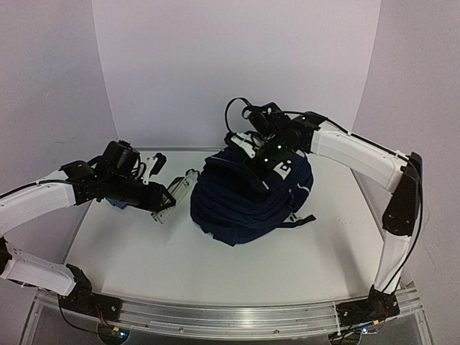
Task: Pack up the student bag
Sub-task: Pick up the stationery from the corner of the board, then place the stationery in the student bag.
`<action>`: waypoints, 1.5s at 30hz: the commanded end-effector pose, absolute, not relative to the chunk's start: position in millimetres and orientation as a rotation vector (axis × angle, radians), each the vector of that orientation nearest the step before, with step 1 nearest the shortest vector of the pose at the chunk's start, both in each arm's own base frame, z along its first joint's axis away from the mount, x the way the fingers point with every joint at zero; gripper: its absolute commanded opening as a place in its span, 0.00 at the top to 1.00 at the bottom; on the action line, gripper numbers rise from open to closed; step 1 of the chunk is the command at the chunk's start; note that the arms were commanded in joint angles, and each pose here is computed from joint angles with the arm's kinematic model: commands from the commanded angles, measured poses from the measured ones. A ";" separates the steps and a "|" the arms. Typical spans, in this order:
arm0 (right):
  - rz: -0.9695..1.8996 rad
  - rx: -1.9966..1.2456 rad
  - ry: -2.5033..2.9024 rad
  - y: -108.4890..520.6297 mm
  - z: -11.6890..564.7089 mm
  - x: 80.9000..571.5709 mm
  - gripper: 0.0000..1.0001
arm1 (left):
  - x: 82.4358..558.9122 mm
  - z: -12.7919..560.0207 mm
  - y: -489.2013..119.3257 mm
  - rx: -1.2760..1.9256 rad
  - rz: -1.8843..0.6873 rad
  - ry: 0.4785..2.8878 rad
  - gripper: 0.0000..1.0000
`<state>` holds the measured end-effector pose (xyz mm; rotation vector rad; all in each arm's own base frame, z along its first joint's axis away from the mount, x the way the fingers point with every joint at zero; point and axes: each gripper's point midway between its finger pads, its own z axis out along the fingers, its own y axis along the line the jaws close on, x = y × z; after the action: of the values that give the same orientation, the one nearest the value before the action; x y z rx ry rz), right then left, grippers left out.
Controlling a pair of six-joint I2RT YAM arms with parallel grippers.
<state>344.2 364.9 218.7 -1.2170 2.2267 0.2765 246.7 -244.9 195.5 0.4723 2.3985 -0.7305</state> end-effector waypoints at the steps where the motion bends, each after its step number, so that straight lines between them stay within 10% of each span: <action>1: 0.495 -1.106 2.123 398.3 269.5 355.8 1.00 | 259.0 243.0 -277.5 0.556 -0.786 2.238 0.96; 23: 0.743 -1.078 2.165 414.8 275.6 333.8 1.00 | 381.5 247.9 -383.9 0.334 -0.776 2.224 0.93; 45: 0.810 -0.969 2.267 414.7 252.9 348.6 1.00 | 370.7 242.8 -404.7 0.187 -1.035 2.189 0.36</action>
<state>347.3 393.3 229.6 -0.9658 2.3754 0.6970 373.3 -390.9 175.1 0.2133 2.3814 -0.8455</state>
